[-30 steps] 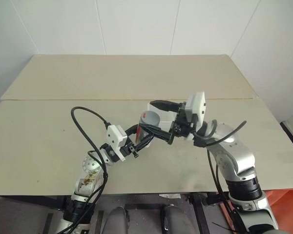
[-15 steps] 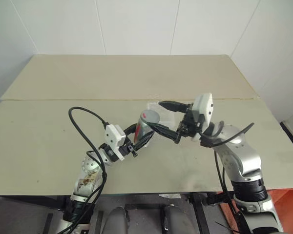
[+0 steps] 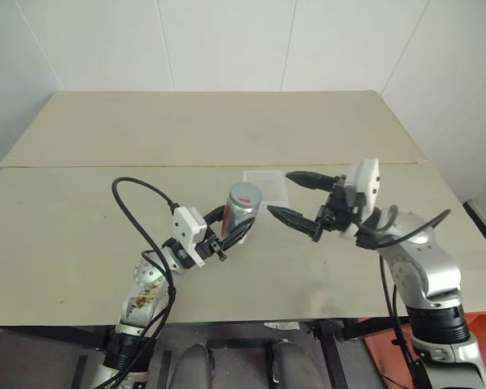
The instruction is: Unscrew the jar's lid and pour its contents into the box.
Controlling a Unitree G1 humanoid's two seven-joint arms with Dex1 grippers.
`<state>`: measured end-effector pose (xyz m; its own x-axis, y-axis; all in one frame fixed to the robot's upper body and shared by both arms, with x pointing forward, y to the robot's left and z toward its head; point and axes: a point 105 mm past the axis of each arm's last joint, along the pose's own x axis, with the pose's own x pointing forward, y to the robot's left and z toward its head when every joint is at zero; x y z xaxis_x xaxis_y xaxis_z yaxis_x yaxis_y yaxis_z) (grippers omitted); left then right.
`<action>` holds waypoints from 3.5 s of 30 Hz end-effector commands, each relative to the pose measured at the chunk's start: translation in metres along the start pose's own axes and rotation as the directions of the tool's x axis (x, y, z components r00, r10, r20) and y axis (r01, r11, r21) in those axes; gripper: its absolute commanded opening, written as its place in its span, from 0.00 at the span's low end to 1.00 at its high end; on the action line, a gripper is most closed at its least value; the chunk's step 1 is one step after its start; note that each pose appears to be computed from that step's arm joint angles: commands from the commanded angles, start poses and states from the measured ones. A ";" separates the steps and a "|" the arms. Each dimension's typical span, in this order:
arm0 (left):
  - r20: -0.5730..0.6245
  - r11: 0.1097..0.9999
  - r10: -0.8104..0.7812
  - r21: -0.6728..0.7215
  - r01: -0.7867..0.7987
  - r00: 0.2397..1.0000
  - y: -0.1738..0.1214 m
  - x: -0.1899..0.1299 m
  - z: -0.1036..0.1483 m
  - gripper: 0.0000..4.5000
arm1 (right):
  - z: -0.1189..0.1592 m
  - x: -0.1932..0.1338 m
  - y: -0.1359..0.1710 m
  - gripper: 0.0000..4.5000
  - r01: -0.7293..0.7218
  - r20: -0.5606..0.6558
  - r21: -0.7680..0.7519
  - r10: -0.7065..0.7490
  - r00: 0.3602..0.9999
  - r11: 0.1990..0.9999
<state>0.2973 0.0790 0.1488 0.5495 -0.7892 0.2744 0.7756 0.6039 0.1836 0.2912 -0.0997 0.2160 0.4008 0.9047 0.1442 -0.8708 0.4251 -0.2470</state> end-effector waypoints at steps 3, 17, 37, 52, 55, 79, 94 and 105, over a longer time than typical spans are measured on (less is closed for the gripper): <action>0.055 1.000 -0.008 0.030 0.007 0.998 -0.001 0.002 0.012 0.46 | 0.022 0.004 0.016 1.00 -0.101 0.051 0.042 0.099 0.994 0.994; 0.082 1.000 -0.014 0.025 0.012 0.997 -0.007 0.005 0.016 0.46 | 0.010 0.040 0.014 1.00 -0.130 0.046 0.095 0.126 0.991 0.987; 0.079 0.999 -0.029 0.023 0.027 0.996 -0.011 0.007 0.014 0.46 | 0.009 0.046 0.016 0.61 -0.127 0.076 0.089 0.120 0.990 0.988; 0.039 0.997 -0.051 0.064 0.049 0.998 -0.014 0.003 0.004 0.46 | 0.033 0.046 0.012 0.61 -0.161 0.167 0.254 0.121 0.979 0.954; 0.045 0.997 -0.047 0.061 0.044 0.998 -0.014 0.004 0.005 0.46 | 0.043 0.045 0.007 0.61 -0.157 0.219 0.286 0.095 0.971 0.945; 0.039 0.993 0.061 0.102 -0.064 0.997 0.023 -0.009 0.017 0.46 | -0.119 -0.073 -0.031 0.82 0.391 -0.697 -0.055 -0.315 0.644 0.919; -0.062 0.967 0.172 0.204 -0.156 0.983 0.058 -0.019 0.011 0.46 | -0.017 -0.043 -0.034 0.99 0.238 -0.303 -0.185 -0.286 0.909 0.953; -0.099 0.731 0.264 0.669 -0.133 0.959 0.120 0.038 0.021 0.46 | -0.011 -0.036 -0.023 0.99 0.207 -0.256 -0.183 -0.250 0.934 0.961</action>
<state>0.4013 0.1365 0.1901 0.7993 -0.5660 0.2020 0.3547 0.7157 0.6017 0.3065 -0.1438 0.1886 0.6793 0.7251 -0.1132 -0.7128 0.6151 -0.3371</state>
